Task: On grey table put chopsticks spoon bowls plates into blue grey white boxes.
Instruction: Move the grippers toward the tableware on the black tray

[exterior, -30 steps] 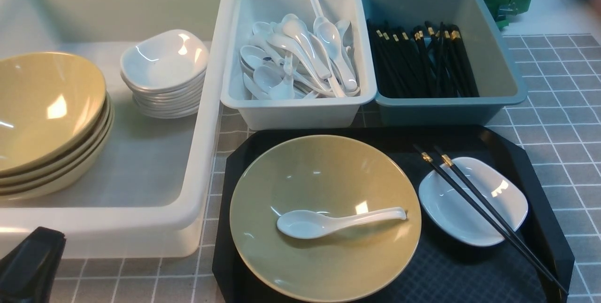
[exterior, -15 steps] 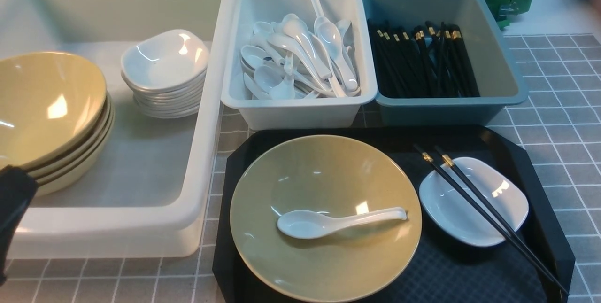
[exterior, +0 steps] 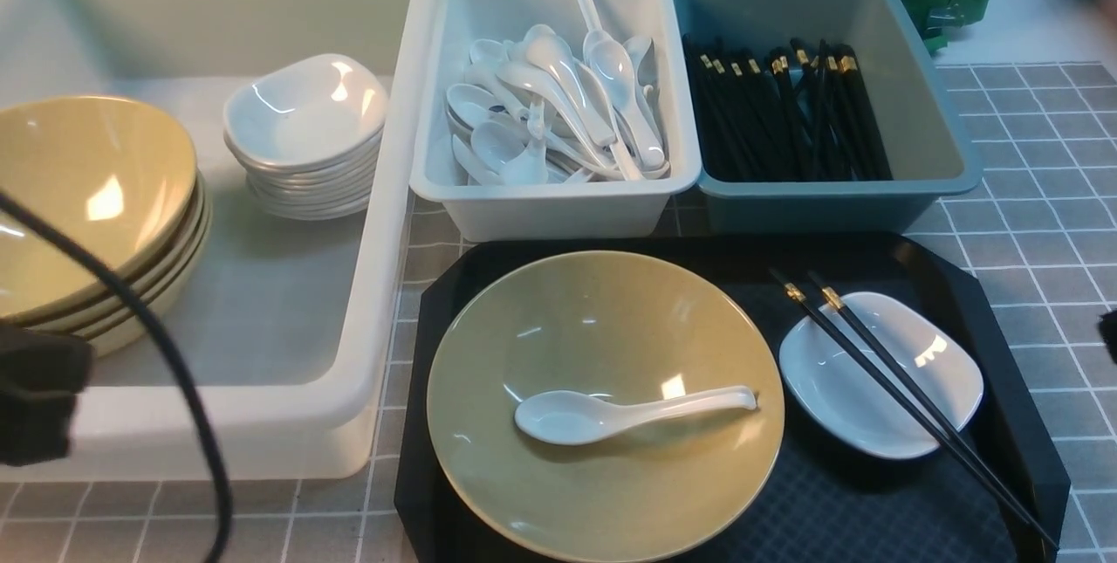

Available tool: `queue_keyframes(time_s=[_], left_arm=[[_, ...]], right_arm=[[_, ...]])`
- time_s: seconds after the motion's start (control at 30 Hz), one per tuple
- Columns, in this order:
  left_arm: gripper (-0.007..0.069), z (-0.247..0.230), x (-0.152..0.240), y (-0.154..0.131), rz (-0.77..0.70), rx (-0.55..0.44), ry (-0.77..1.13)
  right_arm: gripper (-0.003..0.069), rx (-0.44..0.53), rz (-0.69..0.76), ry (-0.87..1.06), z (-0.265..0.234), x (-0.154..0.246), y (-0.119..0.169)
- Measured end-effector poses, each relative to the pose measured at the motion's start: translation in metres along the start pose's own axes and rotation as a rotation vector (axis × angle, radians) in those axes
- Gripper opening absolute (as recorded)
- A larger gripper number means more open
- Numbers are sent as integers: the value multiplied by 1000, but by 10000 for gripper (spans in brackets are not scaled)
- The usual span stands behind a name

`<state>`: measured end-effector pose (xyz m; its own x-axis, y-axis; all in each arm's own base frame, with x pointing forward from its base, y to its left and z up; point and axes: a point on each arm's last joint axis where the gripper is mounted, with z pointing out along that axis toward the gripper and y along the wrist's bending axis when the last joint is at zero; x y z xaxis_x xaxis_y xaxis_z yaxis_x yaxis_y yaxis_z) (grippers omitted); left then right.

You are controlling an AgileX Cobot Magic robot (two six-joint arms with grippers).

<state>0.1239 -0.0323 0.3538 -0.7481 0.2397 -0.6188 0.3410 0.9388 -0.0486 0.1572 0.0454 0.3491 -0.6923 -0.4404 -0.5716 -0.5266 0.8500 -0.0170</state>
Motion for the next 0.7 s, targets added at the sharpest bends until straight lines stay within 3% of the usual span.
queue_keyframes(time_s=[0.13, 0.37, 0.5, 0.53, 0.6, 0.7], left_arm=[[-8, 18, -16, -13, 91, 84, 87], [-8, 50, -60, -69, 348, 234, 176], [-8, 62, -74, -110, 473, 314, 168], [-8, 65, -74, -118, 497, 327, 171], [-8, 72, -71, -132, 548, 343, 184], [-8, 78, -69, -141, 582, 348, 202]], right_arm=[[34, -14, -77, 110, 19, -17, 1], [57, -13, -116, 320, 83, -42, 3], [158, -9, -57, 387, 122, -46, -7], [213, -5, -34, 406, 135, -45, -13], [306, 6, 0, 424, 152, -43, -23], [381, 10, 17, 438, 164, -41, -30]])
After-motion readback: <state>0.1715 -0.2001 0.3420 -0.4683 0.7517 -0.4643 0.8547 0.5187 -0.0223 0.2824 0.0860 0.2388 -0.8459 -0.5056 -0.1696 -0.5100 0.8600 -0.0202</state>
